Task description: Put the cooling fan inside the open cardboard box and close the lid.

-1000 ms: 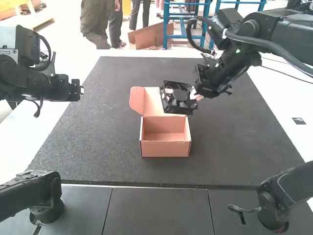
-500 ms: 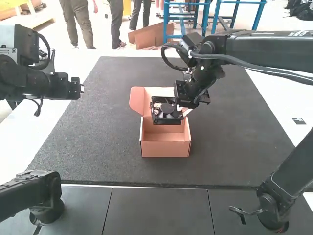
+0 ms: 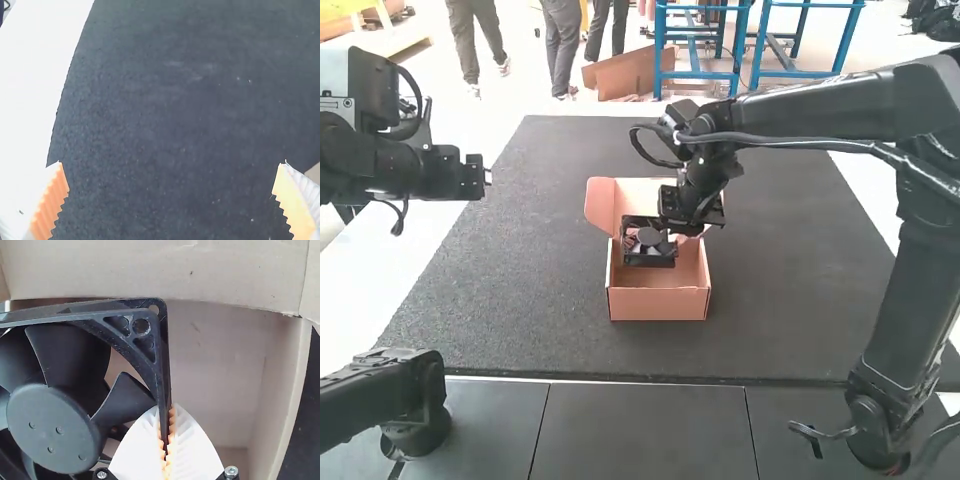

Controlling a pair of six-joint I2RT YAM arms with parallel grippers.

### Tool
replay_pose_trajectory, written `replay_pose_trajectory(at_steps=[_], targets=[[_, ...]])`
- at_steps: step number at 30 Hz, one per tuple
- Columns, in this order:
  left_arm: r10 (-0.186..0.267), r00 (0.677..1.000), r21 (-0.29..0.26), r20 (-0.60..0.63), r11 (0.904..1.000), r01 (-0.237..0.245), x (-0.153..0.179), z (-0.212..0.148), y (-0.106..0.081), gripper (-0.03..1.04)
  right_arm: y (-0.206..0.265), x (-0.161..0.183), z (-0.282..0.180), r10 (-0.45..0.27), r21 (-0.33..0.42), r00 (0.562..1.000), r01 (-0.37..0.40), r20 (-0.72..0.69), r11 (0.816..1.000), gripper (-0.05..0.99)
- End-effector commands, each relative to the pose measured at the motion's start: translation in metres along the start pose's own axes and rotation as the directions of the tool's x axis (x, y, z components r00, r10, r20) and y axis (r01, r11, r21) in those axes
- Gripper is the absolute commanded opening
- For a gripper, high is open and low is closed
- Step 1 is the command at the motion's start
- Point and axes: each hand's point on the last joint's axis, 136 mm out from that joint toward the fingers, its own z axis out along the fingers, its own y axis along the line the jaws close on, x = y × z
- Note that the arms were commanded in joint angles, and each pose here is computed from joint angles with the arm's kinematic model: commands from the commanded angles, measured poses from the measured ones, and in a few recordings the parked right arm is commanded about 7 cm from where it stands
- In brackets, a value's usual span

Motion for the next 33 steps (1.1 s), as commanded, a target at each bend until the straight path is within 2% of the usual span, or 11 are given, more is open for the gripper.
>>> replay_pose_trajectory(at_steps=[1,10,13,14,16,18,22,25,29,31,33], targets=[[0.012,1.000,0.008,0.026,0.9999,-0.012,-0.004,-0.004,-0.003,0.97,0.001,-0.003,0.006,0.001,0.011,1.000,-0.001,-0.002,1.000,-0.02],[0.011,0.999,0.010,0.049,0.9999,-0.011,-0.011,-0.005,-0.003,0.97,-0.020,0.014,0.026,-0.018,0.093,0.998,0.023,-0.052,0.995,-0.02],[0.010,0.998,0.010,0.064,0.9999,-0.011,-0.017,-0.006,-0.003,0.97,-0.024,0.017,0.034,-0.030,0.095,0.998,0.035,-0.057,0.995,-0.01],[0.009,0.998,0.010,0.069,0.9999,-0.010,-0.018,-0.006,-0.003,0.97,-0.024,0.018,0.035,-0.034,0.094,0.998,0.040,-0.060,0.995,0.04],[0.009,0.998,0.010,0.070,0.9999,-0.010,-0.021,-0.005,-0.003,0.97,-0.014,0.017,0.036,-0.046,0.048,0.996,0.050,-0.071,0.998,0.26],[0.012,0.998,0.010,0.062,0.9999,-0.012,-0.021,-0.002,-0.004,0.97,-0.003,0.012,0.029,-0.096,0.010,0.993,0.097,-0.067,0.995,0.43],[0.022,1.000,0.009,0.010,0.9997,-0.022,-0.013,0.013,-0.004,0.97,0.022,-0.010,-0.004,-0.127,-0.063,0.991,0.124,-0.037,0.990,0.75],[0.027,1.000,0.016,0.009,0.9995,-0.027,-0.016,0.023,-0.008,0.97,0.048,-0.035,-0.046,-0.135,-0.141,0.990,0.139,0.041,0.980,0.83],[0.046,0.999,0.039,-0.011,0.9982,-0.045,-0.015,0.041,-0.018,0.97,0.046,-0.073,-0.096,-0.128,-0.166,0.976,0.157,0.176,0.974,0.90],[0.060,0.998,0.058,-0.015,0.9966,-0.059,-0.015,0.049,-0.027,0.97,0.031,-0.084,-0.106,-0.139,-0.116,0.965,0.167,0.221,0.979,0.91],[0.075,0.997,0.081,-0.010,0.9939,-0.074,-0.018,0.056,-0.037,0.97,0.005,-0.085,-0.109,-0.174,-0.013,0.959,0.181,0.225,0.983,0.91]])
